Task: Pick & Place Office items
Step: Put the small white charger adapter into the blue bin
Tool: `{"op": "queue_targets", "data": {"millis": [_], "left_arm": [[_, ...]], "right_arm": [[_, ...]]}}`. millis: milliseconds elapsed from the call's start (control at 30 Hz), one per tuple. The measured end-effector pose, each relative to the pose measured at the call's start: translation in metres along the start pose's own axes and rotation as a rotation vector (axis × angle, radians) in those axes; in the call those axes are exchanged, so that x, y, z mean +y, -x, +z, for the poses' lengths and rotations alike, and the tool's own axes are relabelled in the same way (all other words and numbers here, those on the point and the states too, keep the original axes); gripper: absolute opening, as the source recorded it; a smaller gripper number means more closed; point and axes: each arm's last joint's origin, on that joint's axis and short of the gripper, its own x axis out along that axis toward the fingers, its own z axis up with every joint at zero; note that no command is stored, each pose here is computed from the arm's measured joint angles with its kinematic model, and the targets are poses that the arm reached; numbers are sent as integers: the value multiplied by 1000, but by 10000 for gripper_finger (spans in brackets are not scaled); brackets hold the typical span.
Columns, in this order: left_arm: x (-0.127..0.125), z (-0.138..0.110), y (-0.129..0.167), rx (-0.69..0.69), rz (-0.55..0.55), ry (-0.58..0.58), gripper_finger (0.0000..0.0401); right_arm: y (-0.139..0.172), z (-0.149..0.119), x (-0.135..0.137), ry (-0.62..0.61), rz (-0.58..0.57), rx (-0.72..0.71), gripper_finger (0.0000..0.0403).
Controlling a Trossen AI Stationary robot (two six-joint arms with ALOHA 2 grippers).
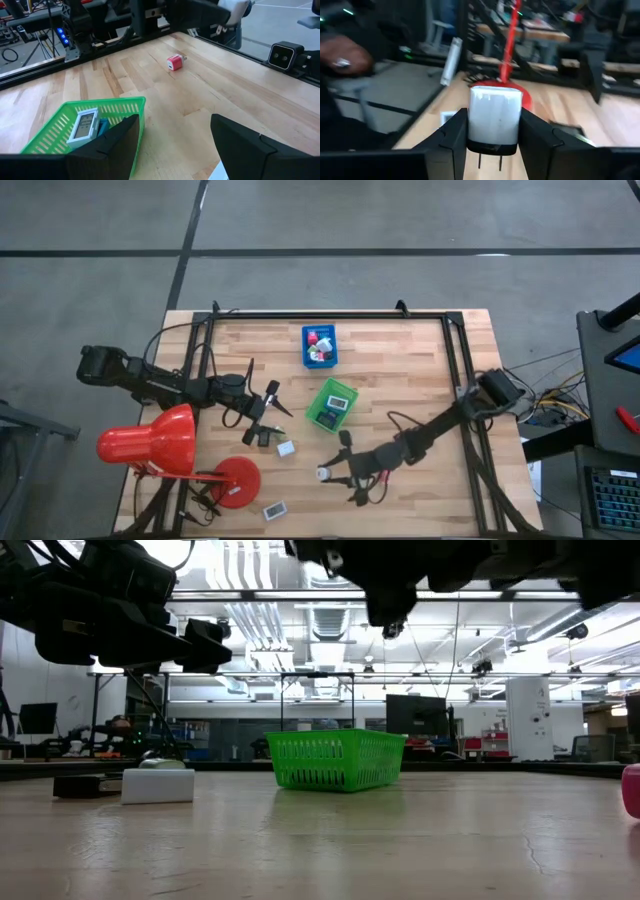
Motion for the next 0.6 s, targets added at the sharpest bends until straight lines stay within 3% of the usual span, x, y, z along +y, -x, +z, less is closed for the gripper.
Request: {"op": "queue_targets", "data": {"millis": [233,600], "left_arm": [[0,0,0,0,-1,3,250],[0,0,0,0,-2,3,250]], "right_arm": [[1,0,-21,-2,164,-64,127],[1,-1,-27,12,135,-63,127]]}}
